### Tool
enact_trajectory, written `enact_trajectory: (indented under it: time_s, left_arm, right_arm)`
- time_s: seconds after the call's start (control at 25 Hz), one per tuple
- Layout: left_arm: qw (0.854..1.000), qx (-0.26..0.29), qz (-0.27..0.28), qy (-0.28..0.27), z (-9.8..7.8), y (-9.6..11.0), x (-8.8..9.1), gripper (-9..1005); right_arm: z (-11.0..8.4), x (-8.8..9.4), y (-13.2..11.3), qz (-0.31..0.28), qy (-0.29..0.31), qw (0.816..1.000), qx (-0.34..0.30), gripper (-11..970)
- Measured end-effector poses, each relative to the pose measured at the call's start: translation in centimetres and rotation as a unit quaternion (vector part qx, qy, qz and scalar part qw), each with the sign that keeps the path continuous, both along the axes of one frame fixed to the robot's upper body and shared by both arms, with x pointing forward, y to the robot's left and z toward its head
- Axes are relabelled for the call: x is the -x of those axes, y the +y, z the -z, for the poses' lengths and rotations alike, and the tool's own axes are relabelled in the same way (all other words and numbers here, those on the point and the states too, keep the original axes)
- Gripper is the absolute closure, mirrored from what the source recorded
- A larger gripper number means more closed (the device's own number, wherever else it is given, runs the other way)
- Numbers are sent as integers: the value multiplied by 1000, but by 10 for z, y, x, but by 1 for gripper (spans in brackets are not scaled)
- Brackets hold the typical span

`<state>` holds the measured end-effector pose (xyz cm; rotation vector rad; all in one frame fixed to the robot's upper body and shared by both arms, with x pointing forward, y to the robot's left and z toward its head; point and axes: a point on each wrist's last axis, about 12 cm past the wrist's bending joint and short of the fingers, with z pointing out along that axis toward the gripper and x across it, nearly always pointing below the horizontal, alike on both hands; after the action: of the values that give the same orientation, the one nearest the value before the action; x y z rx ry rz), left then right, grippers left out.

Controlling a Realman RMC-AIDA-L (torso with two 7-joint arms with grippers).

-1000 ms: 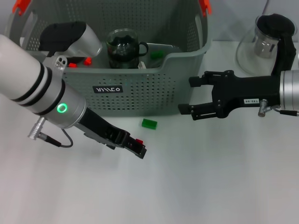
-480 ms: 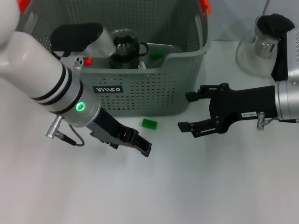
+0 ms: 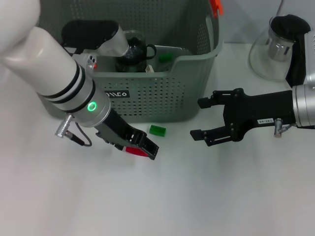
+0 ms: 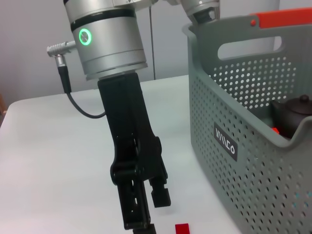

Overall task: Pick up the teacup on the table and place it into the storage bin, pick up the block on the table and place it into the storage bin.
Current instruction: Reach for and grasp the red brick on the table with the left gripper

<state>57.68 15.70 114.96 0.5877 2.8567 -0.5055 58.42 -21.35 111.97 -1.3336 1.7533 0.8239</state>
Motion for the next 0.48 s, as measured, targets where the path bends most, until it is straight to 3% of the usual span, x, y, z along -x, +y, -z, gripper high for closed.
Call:
enact_trajectory:
  time_s: [0.48]
  left_arm:
    - [1000,-22,10,-9,4,-9,-7,90]
  right_arm:
    - [-2,-2,1,-3,-1,1000,11,45]
